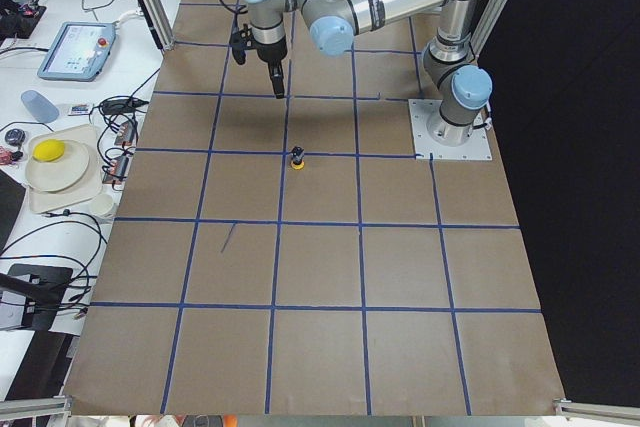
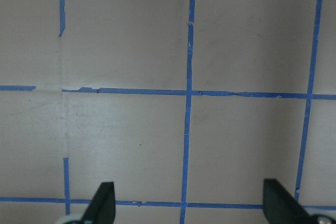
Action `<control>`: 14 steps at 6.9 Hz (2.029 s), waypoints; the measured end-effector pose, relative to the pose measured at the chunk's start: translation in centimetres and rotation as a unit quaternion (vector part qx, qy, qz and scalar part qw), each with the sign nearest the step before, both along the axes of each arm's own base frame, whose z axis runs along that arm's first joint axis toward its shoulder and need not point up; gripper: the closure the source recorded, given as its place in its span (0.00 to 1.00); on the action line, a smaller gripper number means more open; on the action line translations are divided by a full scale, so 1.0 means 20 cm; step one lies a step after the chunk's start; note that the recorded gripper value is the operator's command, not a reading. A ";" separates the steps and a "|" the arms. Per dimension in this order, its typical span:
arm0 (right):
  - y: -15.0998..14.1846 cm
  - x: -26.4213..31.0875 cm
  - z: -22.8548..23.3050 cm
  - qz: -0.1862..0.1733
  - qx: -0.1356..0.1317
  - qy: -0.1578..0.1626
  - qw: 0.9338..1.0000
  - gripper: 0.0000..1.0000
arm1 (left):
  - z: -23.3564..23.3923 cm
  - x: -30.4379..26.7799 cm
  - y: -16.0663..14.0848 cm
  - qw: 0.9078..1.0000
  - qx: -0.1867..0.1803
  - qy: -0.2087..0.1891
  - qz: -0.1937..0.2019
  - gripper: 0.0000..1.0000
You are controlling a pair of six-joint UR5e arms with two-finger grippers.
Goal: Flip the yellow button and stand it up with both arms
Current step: 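Lower the left gripper toward the yellow button lying on its side, then close the left gripper on the yellow button's base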
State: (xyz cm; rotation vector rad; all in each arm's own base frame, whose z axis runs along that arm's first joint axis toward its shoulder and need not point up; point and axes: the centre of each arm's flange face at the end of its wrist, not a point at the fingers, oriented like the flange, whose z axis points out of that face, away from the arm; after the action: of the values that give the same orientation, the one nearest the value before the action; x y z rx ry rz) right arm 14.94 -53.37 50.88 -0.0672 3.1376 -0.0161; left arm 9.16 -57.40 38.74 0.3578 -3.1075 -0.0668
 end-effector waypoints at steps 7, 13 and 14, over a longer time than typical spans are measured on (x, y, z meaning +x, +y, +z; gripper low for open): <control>0.00 0.00 0.00 0.000 0.000 0.000 1.000 0.00 | -0.68 0.42 0.23 0.984 0.030 0.008 0.175 0.00; 0.00 0.00 0.00 0.000 0.000 0.001 1.000 0.00 | -0.86 0.41 0.21 0.970 0.051 0.013 0.238 0.00; 0.00 0.00 0.00 0.000 0.000 0.001 1.000 0.00 | -0.87 0.41 0.21 0.970 0.052 0.014 0.238 0.00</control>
State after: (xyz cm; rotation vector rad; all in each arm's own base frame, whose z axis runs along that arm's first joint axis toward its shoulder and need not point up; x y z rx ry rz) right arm 14.86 -53.41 50.86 -0.0673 3.1391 -0.0154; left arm 17.33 -53.25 21.33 1.0789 -2.9012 -0.2240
